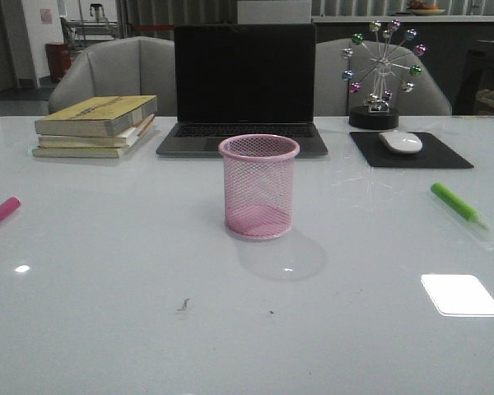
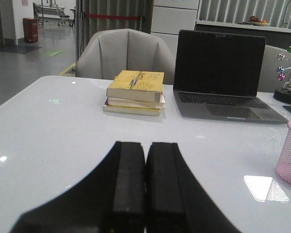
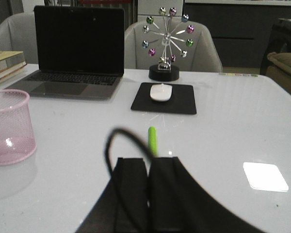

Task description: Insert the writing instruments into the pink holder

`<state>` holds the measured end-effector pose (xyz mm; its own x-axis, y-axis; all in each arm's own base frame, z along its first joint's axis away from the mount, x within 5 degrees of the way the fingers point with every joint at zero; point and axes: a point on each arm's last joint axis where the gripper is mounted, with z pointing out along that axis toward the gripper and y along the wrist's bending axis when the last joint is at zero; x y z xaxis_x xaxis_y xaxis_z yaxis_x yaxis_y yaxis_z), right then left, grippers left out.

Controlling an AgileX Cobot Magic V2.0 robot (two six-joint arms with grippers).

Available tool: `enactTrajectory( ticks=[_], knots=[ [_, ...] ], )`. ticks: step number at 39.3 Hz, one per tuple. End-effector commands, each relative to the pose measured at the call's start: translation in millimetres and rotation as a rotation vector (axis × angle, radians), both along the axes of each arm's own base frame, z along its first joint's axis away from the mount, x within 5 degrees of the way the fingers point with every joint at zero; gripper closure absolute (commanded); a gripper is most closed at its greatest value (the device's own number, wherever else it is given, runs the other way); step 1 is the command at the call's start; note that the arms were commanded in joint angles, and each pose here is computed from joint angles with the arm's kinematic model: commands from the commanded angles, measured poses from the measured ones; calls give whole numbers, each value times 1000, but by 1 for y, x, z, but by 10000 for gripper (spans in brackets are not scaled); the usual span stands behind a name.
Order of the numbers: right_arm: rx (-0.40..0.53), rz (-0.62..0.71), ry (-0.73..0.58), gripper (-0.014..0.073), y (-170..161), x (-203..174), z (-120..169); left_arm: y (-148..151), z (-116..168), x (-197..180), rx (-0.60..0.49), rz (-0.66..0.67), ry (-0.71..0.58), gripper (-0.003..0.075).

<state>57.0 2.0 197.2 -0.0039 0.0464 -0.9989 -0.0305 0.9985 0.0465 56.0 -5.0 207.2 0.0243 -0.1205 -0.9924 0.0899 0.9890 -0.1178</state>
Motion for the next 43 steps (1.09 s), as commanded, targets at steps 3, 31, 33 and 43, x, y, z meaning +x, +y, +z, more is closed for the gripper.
enactTrajectory(
  ticks=[3, 31, 33, 43],
  knots=[
    [85, -27, -209, 449, -3, -2, 19, 2, 20, -5, -34, 13, -178, 621],
    [-6, -10, -425, 571, -1, -34, 168, 3, 188, -26, -17, 19, -493, 621],
    [-9, -9, -397, 571, -1, -27, 178, 2, 200, -20, 21, 26, -489, 621],
    [-47, -14, -285, 571, 0, 16, 214, -2, 237, 26, 128, 39, -414, 621]
  ],
)
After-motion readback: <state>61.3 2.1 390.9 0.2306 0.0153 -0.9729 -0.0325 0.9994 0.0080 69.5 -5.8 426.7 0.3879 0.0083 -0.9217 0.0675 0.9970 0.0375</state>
